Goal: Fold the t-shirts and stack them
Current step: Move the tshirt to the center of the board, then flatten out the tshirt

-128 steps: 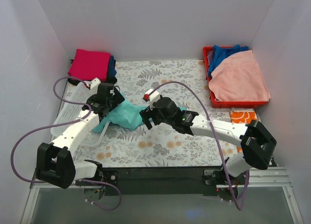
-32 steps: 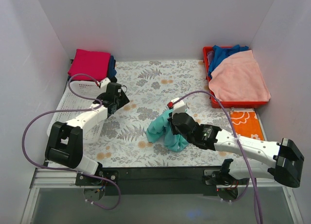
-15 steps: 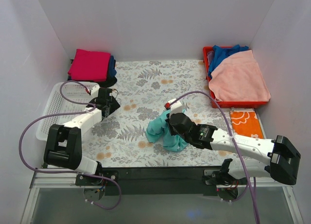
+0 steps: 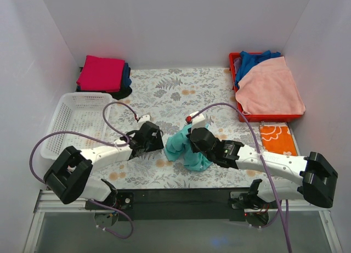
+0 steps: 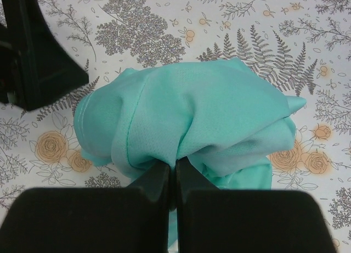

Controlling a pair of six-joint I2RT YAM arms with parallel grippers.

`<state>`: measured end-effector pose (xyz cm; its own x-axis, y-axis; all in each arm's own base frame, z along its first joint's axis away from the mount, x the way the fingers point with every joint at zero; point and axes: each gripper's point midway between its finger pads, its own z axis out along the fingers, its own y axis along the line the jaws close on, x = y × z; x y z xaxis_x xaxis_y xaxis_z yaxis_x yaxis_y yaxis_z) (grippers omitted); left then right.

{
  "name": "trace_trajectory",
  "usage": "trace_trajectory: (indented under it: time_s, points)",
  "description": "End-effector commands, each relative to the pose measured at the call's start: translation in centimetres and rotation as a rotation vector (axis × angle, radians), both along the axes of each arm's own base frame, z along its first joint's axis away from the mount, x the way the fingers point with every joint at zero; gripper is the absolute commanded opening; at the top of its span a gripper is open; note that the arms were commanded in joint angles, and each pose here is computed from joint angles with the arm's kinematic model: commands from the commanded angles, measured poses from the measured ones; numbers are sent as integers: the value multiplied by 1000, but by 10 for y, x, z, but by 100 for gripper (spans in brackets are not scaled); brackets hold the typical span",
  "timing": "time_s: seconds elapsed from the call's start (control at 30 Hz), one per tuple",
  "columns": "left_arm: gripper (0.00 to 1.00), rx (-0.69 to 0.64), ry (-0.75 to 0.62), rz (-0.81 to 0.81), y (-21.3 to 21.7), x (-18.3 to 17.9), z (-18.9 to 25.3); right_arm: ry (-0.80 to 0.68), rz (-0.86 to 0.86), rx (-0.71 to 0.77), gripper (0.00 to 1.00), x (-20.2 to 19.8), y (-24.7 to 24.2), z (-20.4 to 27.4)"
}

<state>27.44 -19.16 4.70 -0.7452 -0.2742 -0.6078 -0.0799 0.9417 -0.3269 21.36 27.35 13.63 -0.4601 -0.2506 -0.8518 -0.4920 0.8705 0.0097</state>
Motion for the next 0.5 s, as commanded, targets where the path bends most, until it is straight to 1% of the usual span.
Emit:
trace_trajectory:
  time_s: [0.0,0.03,0.17,0.33,0.47]
  points:
    - [52,41,9,36,5,-31,-12,-30,-41,73,1,5,6,17]
    - [51,52,25,21,4,-41,-21,-28,-39,71,1,5,5,16]
    - [49,35,46,16,-2,-60,-32,-15,-44,65,1,4,4,9]
    - [50,-5,41,-36,-18,-72,-28,-11,-49,58,1,2,1,5]
    - [53,-24,25,-45,-20,-79,-28,-18,-60,53,1,3,-2,4]
